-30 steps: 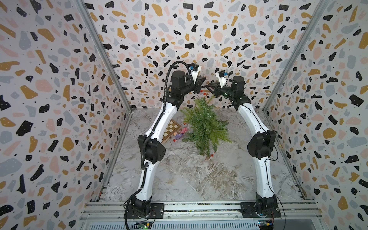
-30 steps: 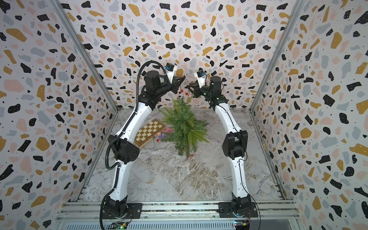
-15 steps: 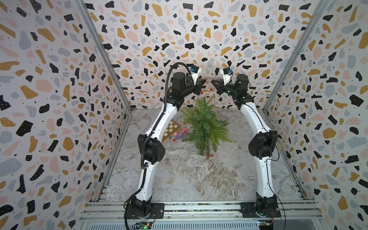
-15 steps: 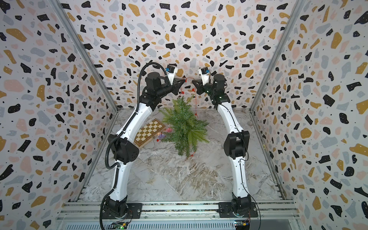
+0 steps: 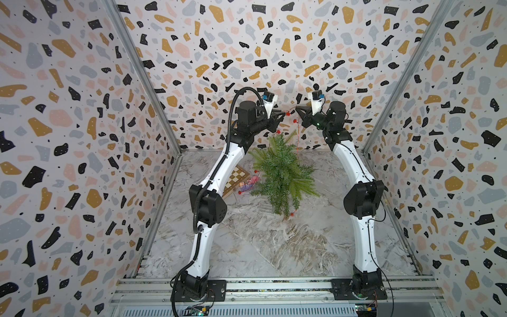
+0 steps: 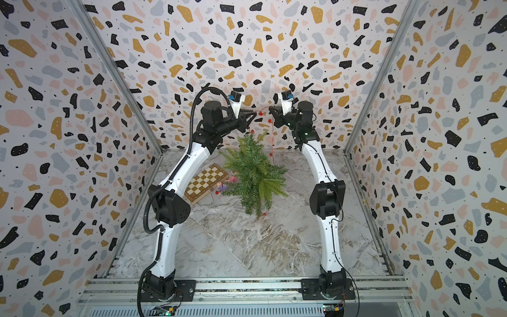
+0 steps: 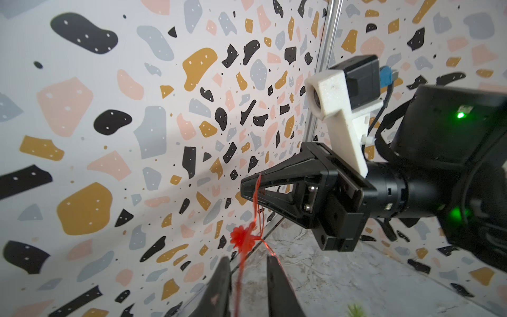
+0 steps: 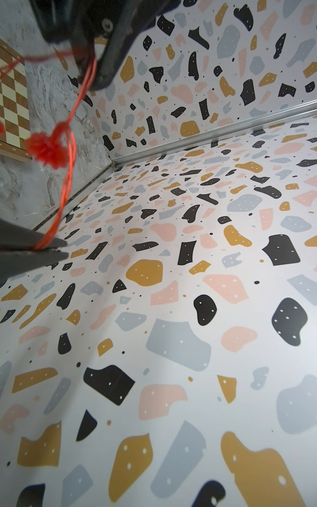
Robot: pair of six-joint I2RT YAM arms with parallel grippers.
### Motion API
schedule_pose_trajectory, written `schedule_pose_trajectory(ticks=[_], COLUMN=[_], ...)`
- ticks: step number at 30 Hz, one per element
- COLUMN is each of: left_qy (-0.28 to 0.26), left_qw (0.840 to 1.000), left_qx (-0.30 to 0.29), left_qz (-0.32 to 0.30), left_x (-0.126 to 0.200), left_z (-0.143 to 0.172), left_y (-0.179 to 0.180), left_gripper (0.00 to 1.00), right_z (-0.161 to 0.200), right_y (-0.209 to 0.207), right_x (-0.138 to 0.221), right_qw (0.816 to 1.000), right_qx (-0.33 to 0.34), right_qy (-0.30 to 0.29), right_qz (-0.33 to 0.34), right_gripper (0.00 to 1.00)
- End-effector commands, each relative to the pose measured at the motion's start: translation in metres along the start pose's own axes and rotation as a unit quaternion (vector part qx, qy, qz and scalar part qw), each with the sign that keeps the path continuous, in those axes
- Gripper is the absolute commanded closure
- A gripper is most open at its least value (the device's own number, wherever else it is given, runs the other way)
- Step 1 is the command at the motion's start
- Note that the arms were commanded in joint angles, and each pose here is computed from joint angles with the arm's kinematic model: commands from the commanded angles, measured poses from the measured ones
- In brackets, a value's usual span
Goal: Remove string lights from the small christmas tree
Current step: Remove the light string from the Christmas tree.
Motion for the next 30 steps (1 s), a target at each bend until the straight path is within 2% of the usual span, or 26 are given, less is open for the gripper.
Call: schedule_pose_trajectory(ticks=[1,8,18,30], left_qy=[-0.036,-0.010,0.037,0.098], left_qw=[0.999,1.000,0.999,0.993], left_qx=[-0.014,-0.017,-0.007,0.032], left_qz=[0.005,0.008,-0.013,-0.048], left_x=[0.016,0.031,0.069,0.143], left_z=[-0.041,-0.049,-0.064,-0.047], left_y=[-0.009,-0.015,-0.024,-0.052], left_gripper=[0.51,0.35,0.30,0.27], right_z=[-0.052,-0.057,-0.064,-0.080], right_y=[0.018,0.019,0.019,0.018], right_x=[0.017,0.017,0.021,0.029], right_qw=[0.999,0.998,0.998,0.996], right_qx=[0.027,0.025,0.029,0.042], right_qy=[-0.047,-0.055,-0.060,-0.073], right_qz=[-0.005,-0.004,0.007,0.031], right_gripper=[1.00,1.00,1.00,1.00])
Point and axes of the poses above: each gripper's point midway between its finger pads, its own x axis back along the fingers, its own y axis along the line the jaws close on, z = x × y, the point moved 2 cm from there along x, back along the fingers, and after that the axes turned 9 degrees about -x, right-handed, at the moved point
